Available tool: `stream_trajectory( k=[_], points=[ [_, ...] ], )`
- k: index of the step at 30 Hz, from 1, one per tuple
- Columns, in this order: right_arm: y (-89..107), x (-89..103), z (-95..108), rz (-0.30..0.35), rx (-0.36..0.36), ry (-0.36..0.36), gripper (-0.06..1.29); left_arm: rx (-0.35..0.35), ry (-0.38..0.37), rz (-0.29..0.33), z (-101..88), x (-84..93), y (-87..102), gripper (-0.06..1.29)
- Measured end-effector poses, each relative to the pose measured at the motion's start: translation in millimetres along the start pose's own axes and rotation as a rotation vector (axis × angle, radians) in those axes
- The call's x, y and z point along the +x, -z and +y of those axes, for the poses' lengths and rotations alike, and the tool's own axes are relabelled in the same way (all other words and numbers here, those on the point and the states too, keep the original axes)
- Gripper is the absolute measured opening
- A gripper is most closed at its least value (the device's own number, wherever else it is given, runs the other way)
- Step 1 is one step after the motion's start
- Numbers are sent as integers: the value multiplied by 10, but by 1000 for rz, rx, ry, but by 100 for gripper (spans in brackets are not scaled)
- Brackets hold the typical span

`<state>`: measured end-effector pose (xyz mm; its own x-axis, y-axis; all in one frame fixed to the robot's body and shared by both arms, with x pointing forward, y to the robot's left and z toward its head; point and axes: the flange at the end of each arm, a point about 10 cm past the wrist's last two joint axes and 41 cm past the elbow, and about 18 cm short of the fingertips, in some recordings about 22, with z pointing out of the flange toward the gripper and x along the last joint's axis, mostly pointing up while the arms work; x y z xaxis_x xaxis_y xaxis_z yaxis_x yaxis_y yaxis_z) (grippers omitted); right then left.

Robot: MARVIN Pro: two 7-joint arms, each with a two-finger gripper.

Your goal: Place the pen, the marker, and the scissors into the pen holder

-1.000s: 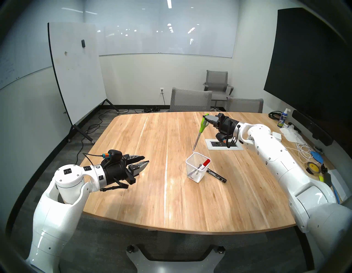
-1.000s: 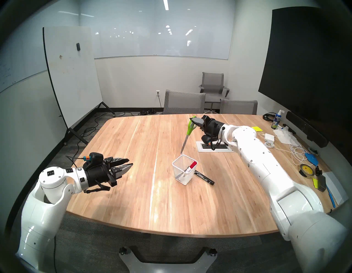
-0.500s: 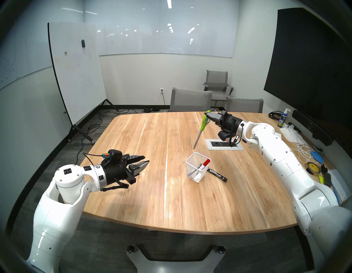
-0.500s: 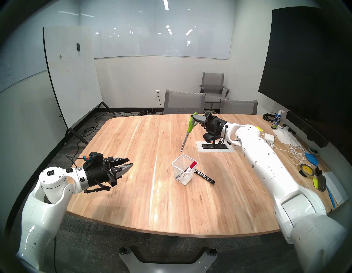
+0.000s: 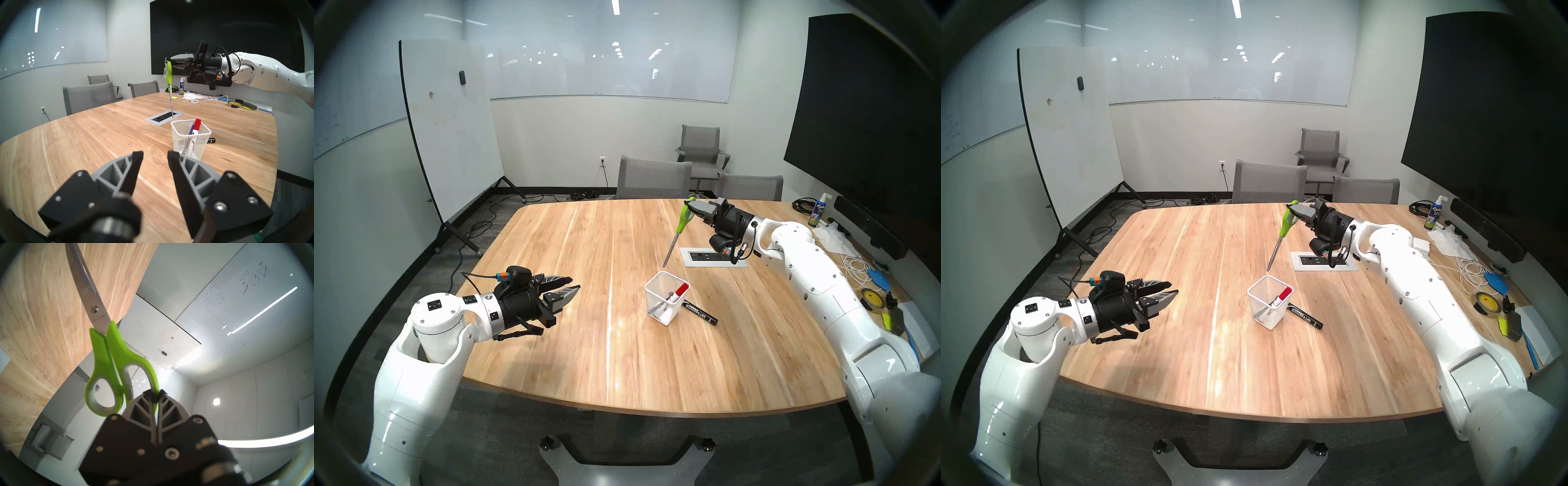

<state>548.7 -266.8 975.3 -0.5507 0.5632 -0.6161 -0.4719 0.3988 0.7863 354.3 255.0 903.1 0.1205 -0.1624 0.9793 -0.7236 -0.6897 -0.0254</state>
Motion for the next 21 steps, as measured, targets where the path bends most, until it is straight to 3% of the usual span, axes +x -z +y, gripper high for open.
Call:
stream_trajectory(
  k=[21],
  points=[
    [274, 72, 138, 12, -24, 9, -3, -1, 2, 2, 1, 3, 0, 54]
  ],
)
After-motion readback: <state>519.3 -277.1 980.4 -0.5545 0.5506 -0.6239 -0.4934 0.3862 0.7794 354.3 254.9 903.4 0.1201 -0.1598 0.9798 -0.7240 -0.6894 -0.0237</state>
